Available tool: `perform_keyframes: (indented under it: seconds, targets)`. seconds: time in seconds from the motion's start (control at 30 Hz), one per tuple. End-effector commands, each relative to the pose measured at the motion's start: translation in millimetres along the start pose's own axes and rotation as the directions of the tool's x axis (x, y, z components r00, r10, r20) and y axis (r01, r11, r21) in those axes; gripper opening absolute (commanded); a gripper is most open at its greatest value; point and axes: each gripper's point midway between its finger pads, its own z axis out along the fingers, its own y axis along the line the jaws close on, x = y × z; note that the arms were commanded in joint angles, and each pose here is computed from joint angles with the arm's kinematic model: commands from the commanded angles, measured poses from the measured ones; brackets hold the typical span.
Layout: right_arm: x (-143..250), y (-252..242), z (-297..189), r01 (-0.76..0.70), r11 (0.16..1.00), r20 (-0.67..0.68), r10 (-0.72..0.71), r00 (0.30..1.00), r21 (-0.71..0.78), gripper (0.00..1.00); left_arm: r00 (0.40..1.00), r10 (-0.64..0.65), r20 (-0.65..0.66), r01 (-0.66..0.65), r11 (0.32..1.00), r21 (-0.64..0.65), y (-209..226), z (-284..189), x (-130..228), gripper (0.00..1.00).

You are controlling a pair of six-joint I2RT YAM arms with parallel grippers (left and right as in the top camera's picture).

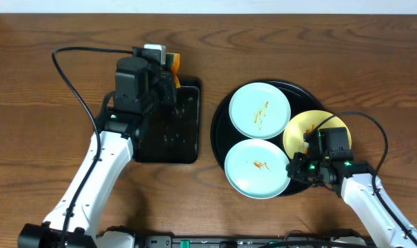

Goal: Clean dirty plates on tray and stack at the side
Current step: 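Grasp the green-orange sponge with the left gripper and lift it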

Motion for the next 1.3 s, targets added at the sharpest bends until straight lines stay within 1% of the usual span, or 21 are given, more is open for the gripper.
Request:
perform_keyframes:
  seconds: [0.0,0.23,0.3,0.37,0.47,0.5,0.57,0.67,0.87,1.13,1.27]
  targets:
    - [1,1,1,0.005,1.0,-0.001,-0.005,1.0,0.001,0.01,0.999,0.011,0.042,-0.01,1.0,-0.01,0,-7,-14,0.08]
    - [1,1,1,0.005,1.0,-0.001,-0.005,1.0,0.001,0.01,0.999,0.008,0.032,-0.008,1.0,-0.011,0,-7,-12,0.08]
    - [1,1,1,0.005,1.0,-0.001,-0.005,1.0,0.001,0.01,1.0,0.0,0.005,0.0,1.0,-0.014,0,-5,-5,0.08]
    - [1,1,1,0.005,1.0,-0.001,-0.005,1.0,0.001,0.01,0.999,-0.035,-0.033,0.035,0.999,-0.022,3,-3,5,0.07]
    - [1,1,1,0.005,1.0,-0.001,-0.005,1.0,0.0,0.01,0.987,-0.083,-0.135,0.077,0.996,-0.048,8,6,33,0.08]
    - [1,1,1,0.005,1.0,-0.001,-0.005,1.0,0.0,0.01,0.977,-0.116,-0.181,0.106,0.992,-0.065,11,9,47,0.08]
    - [1,1,1,0.005,1.0,-0.002,-0.005,1.0,0.0,0.01,0.947,-0.185,-0.264,0.162,0.981,-0.105,16,16,74,0.08]
    - [1,1,1,0.004,1.0,-0.002,-0.004,1.0,0.001,0.01,0.898,-0.222,-0.379,0.183,0.974,-0.137,17,25,111,0.08]
    - [1,1,1,0.004,1.0,-0.002,-0.004,1.0,0.0,0.01,0.827,-0.183,-0.532,0.146,0.983,-0.111,-5,39,161,0.08]
    - [3,1,1,0.002,1.0,-0.008,-0.002,1.0,0.003,0.01,0.79,-0.112,-0.603,0.093,0.994,-0.062,-32,45,190,0.07]
    - [3,1,1,0.002,1.0,-0.009,-0.002,1.0,0.003,0.01,0.782,-0.072,-0.619,0.068,0.997,-0.03,-47,45,197,0.07]
